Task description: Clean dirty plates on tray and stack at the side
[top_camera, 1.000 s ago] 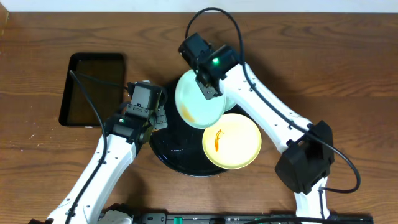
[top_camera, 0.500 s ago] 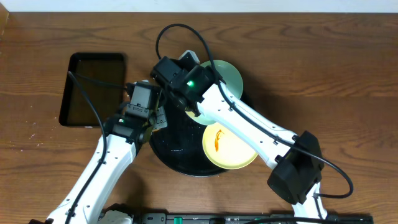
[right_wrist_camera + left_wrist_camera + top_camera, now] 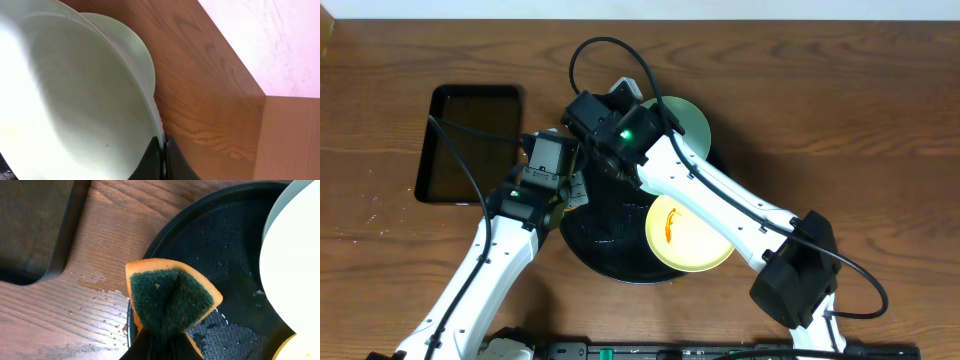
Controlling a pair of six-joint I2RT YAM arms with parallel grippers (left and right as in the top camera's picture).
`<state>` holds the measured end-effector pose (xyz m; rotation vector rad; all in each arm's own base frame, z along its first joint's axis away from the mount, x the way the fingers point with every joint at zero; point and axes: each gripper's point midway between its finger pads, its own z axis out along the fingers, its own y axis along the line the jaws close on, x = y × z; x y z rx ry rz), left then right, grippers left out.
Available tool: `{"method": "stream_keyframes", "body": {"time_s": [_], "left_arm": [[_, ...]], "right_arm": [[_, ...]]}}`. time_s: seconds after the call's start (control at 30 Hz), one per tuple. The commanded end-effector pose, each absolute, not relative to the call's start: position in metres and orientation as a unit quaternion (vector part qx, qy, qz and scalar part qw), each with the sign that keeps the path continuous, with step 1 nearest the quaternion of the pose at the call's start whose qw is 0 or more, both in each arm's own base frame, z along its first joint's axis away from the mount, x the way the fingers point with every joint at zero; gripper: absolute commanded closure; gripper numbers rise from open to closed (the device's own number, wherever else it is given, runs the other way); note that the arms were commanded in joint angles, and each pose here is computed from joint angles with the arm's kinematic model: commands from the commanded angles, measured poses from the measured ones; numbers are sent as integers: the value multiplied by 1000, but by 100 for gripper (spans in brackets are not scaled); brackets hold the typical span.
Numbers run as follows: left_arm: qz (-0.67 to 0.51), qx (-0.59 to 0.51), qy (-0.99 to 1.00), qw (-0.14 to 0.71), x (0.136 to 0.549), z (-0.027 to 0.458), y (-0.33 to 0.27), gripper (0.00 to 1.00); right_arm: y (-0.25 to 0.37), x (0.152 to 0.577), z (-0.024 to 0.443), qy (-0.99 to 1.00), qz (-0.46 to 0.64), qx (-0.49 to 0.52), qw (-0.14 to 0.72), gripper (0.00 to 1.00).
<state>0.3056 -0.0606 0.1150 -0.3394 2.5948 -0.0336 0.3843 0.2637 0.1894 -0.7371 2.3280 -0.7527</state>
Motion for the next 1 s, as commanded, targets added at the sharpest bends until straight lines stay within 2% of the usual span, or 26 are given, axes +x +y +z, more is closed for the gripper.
{"method": "stream_keyframes", "body": {"time_s": [0.0,0.17,0.3,0.73,0.97], "left_arm": [[-14,-134,956,262,308,117,-60,92],[-21,-199,947,253,304,115,-54,92],[-15,-205,946,250,303,113,-48,92],[-13,-232,943,237,301,108,-32,92],[-17,-231,943,238,301,108,-33,92]], "right_arm": [[263,385,211,875,-270,-244,320,99],[253,393,195,909,-213,-220,283,99],[233,403,194,921,-203,-192,272,99],[229,401,220,918,-191,-182,297,99],[225,401,234,896,-242,-180,326,99]]}}
